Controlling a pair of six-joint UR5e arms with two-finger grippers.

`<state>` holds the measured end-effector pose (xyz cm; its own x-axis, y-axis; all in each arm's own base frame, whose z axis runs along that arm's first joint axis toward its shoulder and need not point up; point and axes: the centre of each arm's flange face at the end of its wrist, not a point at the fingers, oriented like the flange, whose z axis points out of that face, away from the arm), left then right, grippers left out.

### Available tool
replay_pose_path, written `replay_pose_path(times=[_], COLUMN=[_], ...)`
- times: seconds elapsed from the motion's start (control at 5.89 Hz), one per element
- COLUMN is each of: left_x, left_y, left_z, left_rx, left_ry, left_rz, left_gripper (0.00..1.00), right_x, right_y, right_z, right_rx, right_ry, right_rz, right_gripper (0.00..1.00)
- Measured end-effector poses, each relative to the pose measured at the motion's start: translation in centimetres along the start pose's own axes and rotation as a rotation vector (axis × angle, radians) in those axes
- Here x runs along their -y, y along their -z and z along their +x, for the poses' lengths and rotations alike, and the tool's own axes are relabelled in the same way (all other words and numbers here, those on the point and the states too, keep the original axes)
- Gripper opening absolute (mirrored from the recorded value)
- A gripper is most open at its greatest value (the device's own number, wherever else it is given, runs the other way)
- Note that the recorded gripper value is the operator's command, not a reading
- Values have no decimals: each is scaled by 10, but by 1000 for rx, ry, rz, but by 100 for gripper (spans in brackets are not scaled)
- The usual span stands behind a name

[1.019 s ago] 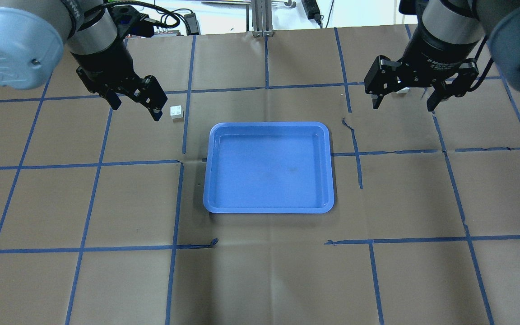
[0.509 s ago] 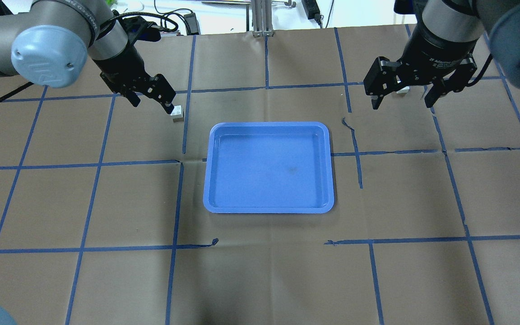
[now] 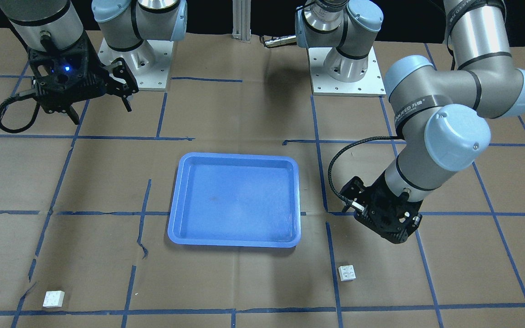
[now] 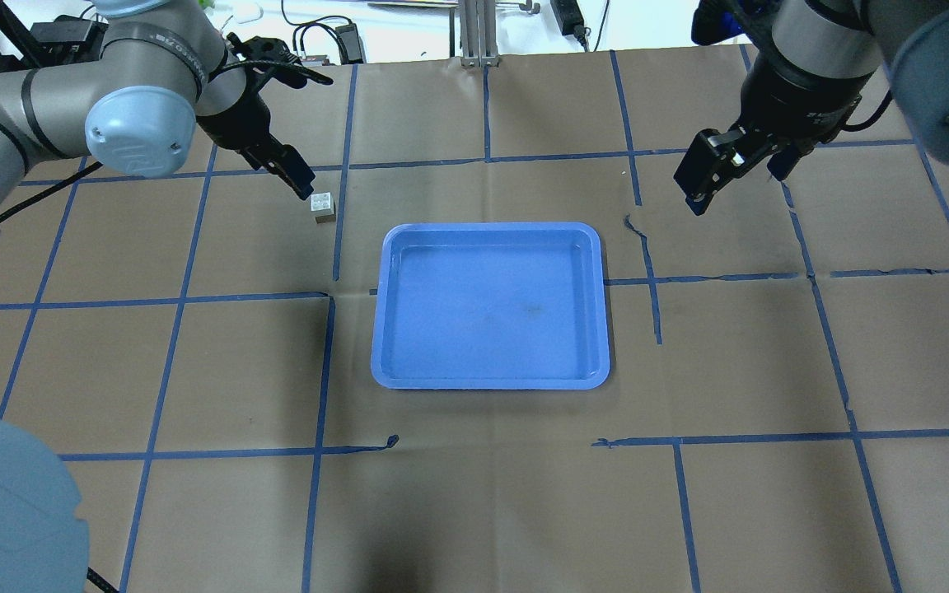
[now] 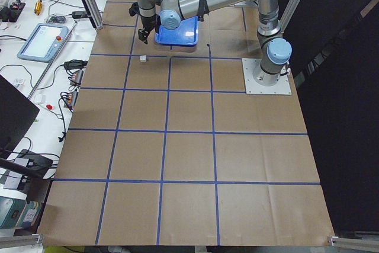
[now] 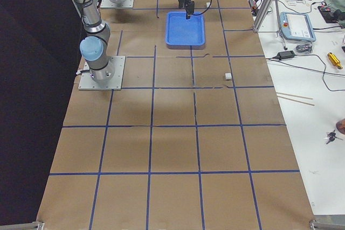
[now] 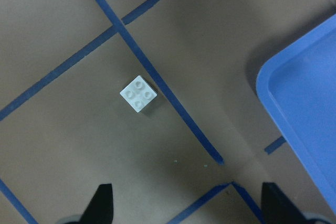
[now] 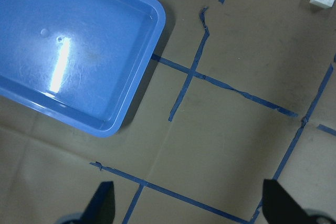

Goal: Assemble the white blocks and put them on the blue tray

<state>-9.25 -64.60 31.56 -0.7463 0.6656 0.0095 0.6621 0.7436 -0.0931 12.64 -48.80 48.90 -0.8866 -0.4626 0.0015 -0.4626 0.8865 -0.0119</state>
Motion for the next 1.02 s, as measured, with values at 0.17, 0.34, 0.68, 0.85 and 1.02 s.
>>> replay_pose_path(times=[0.17, 0.34, 0.68, 0.85, 1.02], left_x=[4, 8, 18, 22, 24], left_y=[-16, -32, -72, -91, -108], left_z=[-7, -16, -35, -41, -46], left_rx=[20, 41, 24, 7, -8], left_ry=[-159, -344, -542, -597, -627], left_rz=[11, 24, 14, 2, -7], left_gripper=[99, 99, 99, 99, 95], right_x=[0, 0, -4, -15, -21], right_y=[0, 0, -10, -16, -21], right_z=[4, 11, 61, 102, 145], right_rx=[-17, -41, -30, -10, 13], right_ry=[132, 290, 632, 779, 917], right_rz=[0, -6, -32, -33, 2], right_gripper=[100, 100, 100, 100, 100])
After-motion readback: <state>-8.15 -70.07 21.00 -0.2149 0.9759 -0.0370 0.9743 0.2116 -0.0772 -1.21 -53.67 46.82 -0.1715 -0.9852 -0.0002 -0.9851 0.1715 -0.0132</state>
